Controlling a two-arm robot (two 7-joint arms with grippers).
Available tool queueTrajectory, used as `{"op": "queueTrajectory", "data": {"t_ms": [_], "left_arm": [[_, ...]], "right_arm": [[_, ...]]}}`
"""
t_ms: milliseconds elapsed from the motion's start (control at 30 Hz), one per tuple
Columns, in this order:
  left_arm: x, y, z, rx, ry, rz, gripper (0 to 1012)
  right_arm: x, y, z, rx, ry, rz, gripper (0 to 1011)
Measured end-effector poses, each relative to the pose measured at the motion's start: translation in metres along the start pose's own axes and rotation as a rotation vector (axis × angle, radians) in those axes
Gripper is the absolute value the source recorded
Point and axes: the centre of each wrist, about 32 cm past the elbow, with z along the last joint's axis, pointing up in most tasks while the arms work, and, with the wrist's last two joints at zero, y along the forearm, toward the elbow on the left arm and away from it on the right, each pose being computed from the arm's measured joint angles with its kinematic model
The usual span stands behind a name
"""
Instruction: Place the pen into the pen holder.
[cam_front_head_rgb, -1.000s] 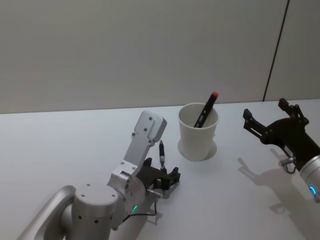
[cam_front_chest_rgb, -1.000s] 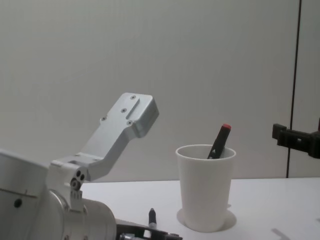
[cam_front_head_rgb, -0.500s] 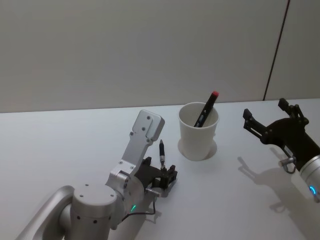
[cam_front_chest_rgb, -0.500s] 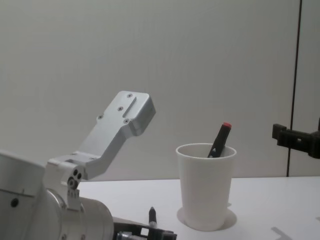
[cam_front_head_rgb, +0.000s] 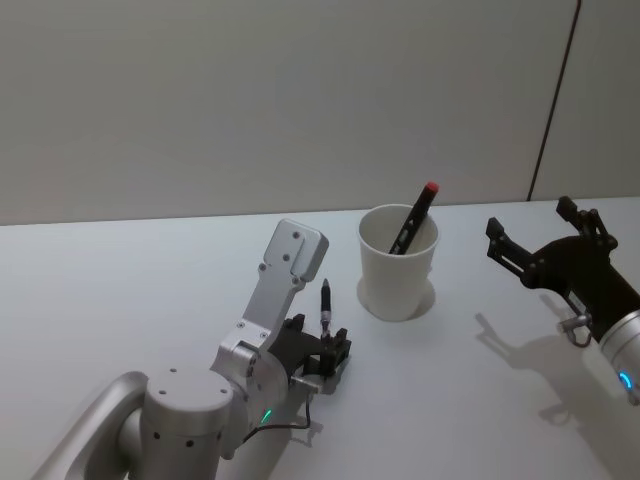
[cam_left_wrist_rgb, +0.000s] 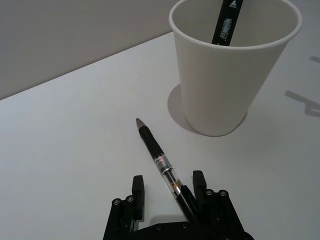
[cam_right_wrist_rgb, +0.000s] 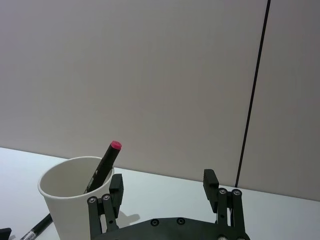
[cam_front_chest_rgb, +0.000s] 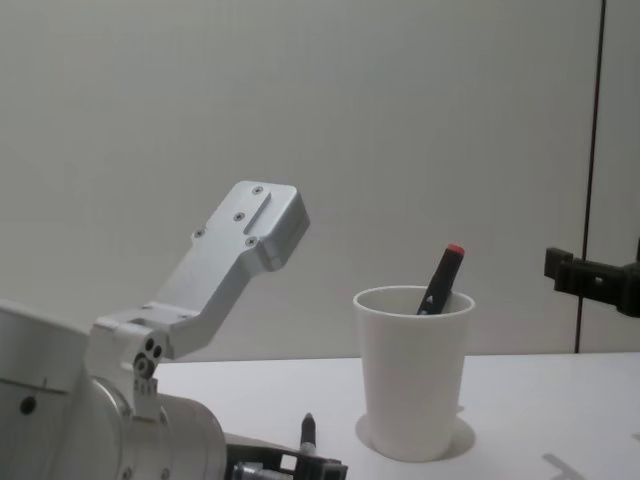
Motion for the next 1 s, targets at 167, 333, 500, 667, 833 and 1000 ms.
{"op": "queueTrajectory", "data": {"t_ms": [167,333,500,667,833,1000], "left_arm": [[0.0000,0.0000,0.0000,0.000,0.000,0.000,566],[0.0001,0.0000,0.0000,-0.001,0.000,0.001,517],[0.0006,0.0000,0.0001,-0.001,-0.005,-0.003,396],[0.0014,0.0003,0.0005,0.002,-0.014,-0.010,284],[0.0022,0.0006,0.0010,0.006,-0.024,-0.015,157],[0.0025,0.0008,0.0013,0.008,-0.030,-0.019,154]], "right_arm": [[0.0000,0.0000,0.0000,0.000,0.000,0.000,1001],[0.0000,0.0000,0.0000,0.000,0.000,0.000,1001],[0.0000,0.0000,0.0000,0.000,0.000,0.000,1001],[0.0000,0.0000,0.0000,0.000,0.000,0.000,1001],[0.0000,0.0000,0.0000,0.000,0.000,0.000,1002],[0.0000,0.0000,0.0000,0.000,0.000,0.000,1001]]}}
